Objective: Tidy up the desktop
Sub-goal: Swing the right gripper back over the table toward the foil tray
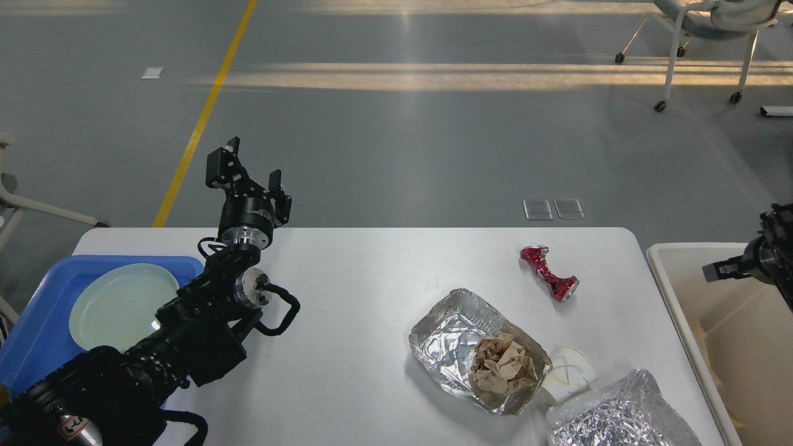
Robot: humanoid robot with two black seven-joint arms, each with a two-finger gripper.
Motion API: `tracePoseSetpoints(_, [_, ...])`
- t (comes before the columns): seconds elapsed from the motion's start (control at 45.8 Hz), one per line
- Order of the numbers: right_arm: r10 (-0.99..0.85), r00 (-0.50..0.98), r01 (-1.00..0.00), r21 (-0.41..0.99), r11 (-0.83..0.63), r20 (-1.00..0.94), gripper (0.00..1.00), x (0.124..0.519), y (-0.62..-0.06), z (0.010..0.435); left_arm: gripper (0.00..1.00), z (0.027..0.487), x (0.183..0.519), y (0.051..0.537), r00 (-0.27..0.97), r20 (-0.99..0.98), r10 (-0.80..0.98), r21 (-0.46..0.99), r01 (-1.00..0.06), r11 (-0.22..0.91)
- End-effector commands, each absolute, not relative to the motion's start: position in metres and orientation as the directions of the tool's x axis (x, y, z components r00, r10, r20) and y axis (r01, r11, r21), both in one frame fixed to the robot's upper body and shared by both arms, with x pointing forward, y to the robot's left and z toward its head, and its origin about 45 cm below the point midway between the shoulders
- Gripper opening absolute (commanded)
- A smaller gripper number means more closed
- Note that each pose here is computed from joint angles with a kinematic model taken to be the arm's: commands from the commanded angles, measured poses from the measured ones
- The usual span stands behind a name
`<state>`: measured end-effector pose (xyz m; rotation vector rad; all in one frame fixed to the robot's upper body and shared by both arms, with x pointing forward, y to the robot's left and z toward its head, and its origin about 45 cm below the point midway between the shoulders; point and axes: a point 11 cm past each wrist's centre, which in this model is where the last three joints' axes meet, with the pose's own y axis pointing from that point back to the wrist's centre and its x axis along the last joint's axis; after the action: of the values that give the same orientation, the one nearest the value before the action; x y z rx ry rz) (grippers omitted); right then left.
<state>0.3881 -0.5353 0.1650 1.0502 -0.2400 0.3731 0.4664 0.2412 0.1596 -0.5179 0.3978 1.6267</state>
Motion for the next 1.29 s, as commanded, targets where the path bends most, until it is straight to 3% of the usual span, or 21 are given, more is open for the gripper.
tracePoseSetpoints(0.0, [0.145,0.910,-0.413,0.815,0.406,0.389,1.00,0.391,-0.528,0.165,0.99,0.160,0.466,0.241,-0.078,-0.547,0.833,-0.042,-0.992,-0.120])
tracePoseSetpoints(0.197, [0.075,0.908,-0.415,0.857,0.305,0.413,1.00,0.407,-0.498,0.191,0.99,0.160,0.466,0.241,-0.078,-0.547,0.833,-0.042,-0.992,-0.120])
tracePoseSetpoints(0.415, [0.027,0.920,-0.393,0.913,0.114,0.392,1.00,0.413,-0.432,0.246,0.99,0.160,0.467,0.241,-0.077,-0.547,0.834,-0.043,-0.992,-0.120])
tracePoseSetpoints(0.481, [0.005,0.929,-0.370,0.929,0.023,0.370,1.00,0.413,-0.399,0.286,0.99,0.160,0.466,0.241,-0.078,-0.547,0.833,-0.042,-0.992,-0.120])
tracePoseSetpoints(0.896, [0.059,0.966,-0.222,0.927,-0.302,0.250,1.00,0.375,-0.285,0.436,0.99,0.160,0.466,0.241,-0.078,-0.547,0.833,-0.042,-0.992,-0.120])
tracePoseSetpoints(1.136, [0.112,0.872,-0.339,0.754,-0.563,0.476,1.00,0.366,-0.214,0.532,0.99,0.160,0.466,0.241,-0.078,-0.547,0.833,-0.042,-0.992,-0.120])
tracePoseSetpoints(1.267, [0.121,0.845,-0.349,0.708,-0.615,0.521,1.00,0.359,-0.198,0.556,0.99,0.160,0.466,0.241,-0.078,-0.547,0.833,-0.042,-0.992,-0.120])
